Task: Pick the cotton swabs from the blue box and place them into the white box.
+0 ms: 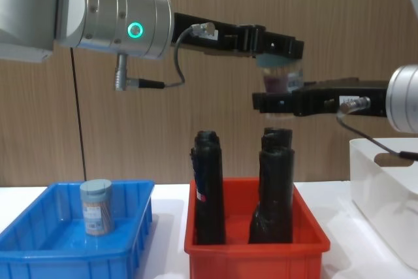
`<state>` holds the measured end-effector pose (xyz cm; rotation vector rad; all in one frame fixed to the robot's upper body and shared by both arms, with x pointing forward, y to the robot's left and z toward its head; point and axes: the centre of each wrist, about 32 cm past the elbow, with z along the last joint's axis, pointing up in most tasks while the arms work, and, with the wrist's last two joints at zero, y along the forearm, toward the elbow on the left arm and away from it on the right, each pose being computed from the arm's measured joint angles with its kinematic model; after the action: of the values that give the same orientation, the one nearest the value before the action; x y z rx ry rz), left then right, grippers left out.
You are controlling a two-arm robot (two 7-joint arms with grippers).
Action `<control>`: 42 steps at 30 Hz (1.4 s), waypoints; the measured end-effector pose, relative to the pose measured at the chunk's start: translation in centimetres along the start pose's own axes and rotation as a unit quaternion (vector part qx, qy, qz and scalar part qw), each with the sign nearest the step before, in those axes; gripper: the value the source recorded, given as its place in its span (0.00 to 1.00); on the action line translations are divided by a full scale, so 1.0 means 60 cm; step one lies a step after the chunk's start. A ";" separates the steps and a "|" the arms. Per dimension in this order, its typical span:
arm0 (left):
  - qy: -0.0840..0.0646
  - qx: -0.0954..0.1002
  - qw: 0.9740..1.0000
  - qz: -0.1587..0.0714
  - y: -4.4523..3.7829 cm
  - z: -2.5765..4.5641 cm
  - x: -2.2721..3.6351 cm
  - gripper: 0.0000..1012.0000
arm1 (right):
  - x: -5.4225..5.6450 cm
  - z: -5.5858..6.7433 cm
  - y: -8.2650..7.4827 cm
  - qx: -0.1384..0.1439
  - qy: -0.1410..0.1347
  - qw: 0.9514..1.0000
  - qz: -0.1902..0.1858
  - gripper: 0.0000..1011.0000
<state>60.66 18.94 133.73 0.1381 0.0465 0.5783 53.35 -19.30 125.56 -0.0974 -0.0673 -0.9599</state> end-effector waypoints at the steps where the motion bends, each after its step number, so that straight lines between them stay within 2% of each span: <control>1: 0.000 0.000 1.000 0.000 0.000 0.000 0.0000 0.66 | 0.000 0.000 0.000 0.000 0.000 1.000 0.001 0.99; 7: 0.000 0.000 1.000 0.000 0.000 0.000 0.0000 0.66 | 0.000 -0.002 0.004 -0.004 -0.001 1.000 0.005 0.99; 9: 0.000 0.000 1.000 0.000 0.000 0.000 0.0000 0.66 | 0.000 -0.003 0.004 -0.004 -0.001 1.000 0.006 0.96; 18: 0.000 0.000 1.000 0.000 0.000 0.000 0.0000 0.66 | 0.000 -0.005 0.006 -0.008 0.000 1.000 0.009 0.72; 19: 0.000 0.000 1.000 0.000 0.000 0.000 0.0000 0.66 | 0.000 -0.005 0.006 -0.008 0.000 1.000 0.009 0.72; 21: 0.000 0.000 1.000 0.000 0.000 0.000 0.0000 0.66 | 0.000 -0.006 0.006 -0.008 0.001 1.000 0.010 0.63; 35: 0.000 -0.001 1.000 -0.001 0.000 0.000 -0.0001 0.66 | -0.002 -0.005 0.003 -0.004 0.003 1.000 0.010 0.62; 37: 0.000 0.000 1.000 -0.001 0.000 0.000 -0.0002 0.72 | -0.003 -0.003 0.003 -0.001 0.003 1.000 0.012 0.62; 39: 0.000 0.000 1.000 0.000 0.000 0.000 -0.0002 0.73 | -0.003 -0.003 0.002 0.000 0.003 1.000 0.012 0.62; 42: 0.000 0.000 1.000 0.000 0.000 0.000 -0.0001 0.85 | -0.004 -0.002 0.001 0.002 0.003 1.000 0.012 0.62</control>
<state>60.66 18.92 133.73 0.1385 0.0461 0.5781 53.28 -19.10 125.40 -0.0915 -0.0615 -0.9363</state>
